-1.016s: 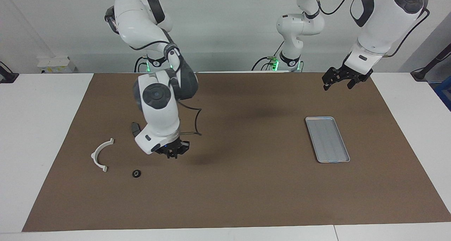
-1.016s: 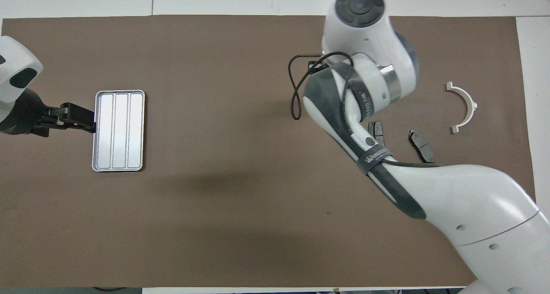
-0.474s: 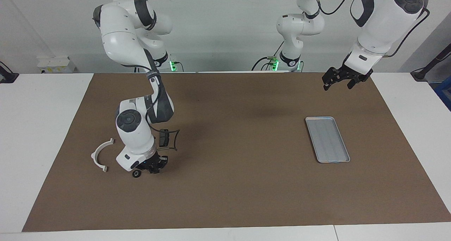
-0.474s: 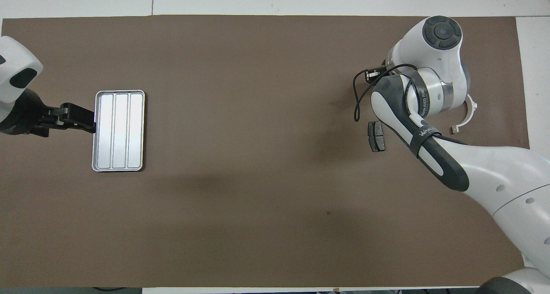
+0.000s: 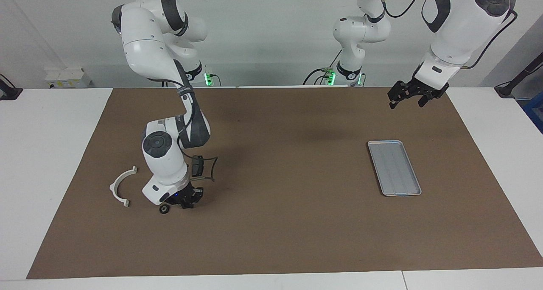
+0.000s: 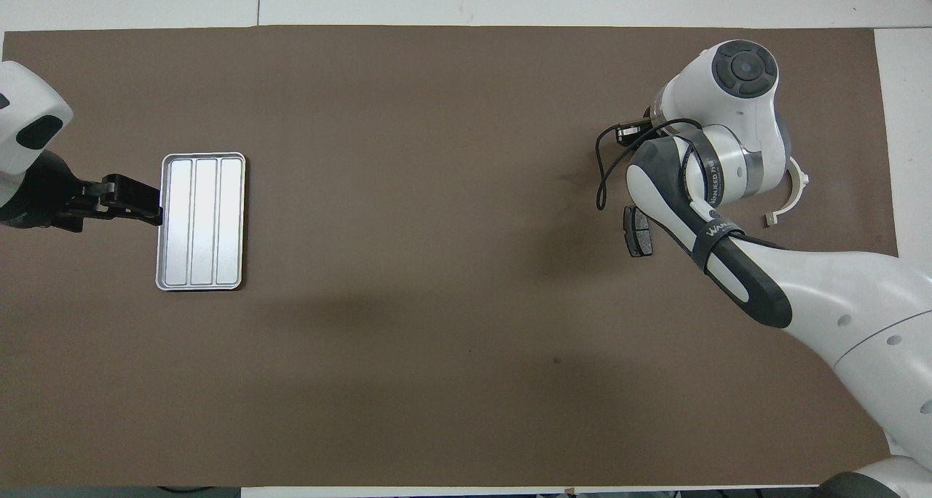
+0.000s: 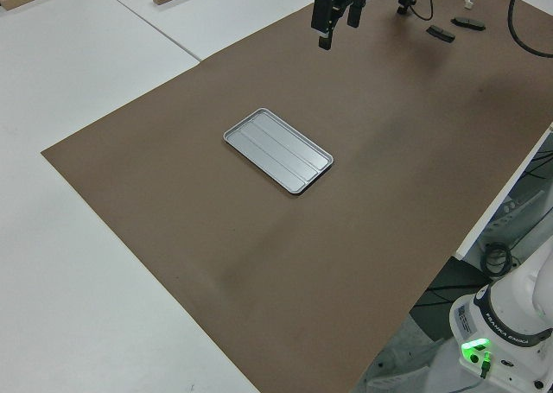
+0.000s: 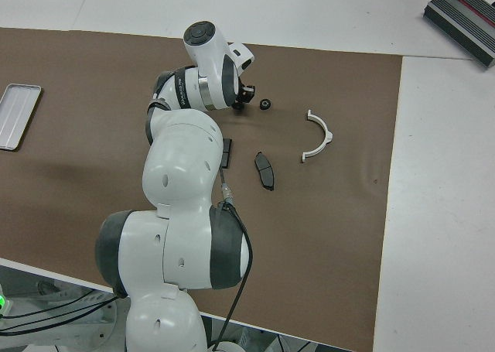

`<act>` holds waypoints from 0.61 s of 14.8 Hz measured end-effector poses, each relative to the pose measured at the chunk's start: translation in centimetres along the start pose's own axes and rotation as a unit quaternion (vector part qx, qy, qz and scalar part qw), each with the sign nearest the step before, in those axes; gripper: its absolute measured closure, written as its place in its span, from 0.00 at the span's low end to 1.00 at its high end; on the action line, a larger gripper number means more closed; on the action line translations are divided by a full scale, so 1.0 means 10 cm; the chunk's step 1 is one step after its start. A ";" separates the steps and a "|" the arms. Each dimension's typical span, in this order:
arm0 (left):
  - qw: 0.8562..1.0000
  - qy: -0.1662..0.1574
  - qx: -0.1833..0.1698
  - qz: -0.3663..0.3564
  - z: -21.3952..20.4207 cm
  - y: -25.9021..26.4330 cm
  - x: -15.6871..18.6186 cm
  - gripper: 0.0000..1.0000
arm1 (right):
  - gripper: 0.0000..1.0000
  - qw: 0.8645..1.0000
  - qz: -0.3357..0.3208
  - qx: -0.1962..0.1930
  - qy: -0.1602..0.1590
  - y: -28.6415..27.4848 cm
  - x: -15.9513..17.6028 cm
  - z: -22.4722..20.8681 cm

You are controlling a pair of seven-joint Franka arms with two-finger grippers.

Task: Place bearing gear from tray to pile
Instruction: 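Carry the part beside the brake pads and release it with the right gripper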

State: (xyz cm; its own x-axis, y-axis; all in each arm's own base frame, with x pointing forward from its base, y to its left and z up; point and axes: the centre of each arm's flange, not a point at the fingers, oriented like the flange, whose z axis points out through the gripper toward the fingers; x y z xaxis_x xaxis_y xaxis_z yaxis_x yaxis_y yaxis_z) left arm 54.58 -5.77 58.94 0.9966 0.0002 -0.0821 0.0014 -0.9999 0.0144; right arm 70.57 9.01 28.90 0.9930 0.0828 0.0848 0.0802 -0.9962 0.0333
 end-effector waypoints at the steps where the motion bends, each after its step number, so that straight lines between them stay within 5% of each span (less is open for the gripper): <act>1: 1.000 0.000 0.000 0.000 0.00 0.00 0.00 0.00 | 0.50 1.000 0.000 0.000 0.002 0.00 0.00 -0.02; 6: 1.000 0.000 0.000 0.000 0.00 0.00 0.00 0.00 | 0.00 1.000 0.001 -0.003 0.024 0.01 0.04 -0.34; 9: 1.000 0.000 0.000 0.000 0.00 0.00 0.00 0.00 | 0.00 0.999 0.011 -0.009 0.036 0.17 0.05 -0.65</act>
State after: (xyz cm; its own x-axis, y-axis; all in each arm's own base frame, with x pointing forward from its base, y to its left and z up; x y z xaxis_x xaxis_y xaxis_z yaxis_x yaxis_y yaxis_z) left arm 54.58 -5.77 58.94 0.9966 0.0002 -0.0822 0.0013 -0.9999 0.0144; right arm 70.65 7.48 35.43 0.9855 0.0630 0.1574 0.0558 -0.9972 0.0494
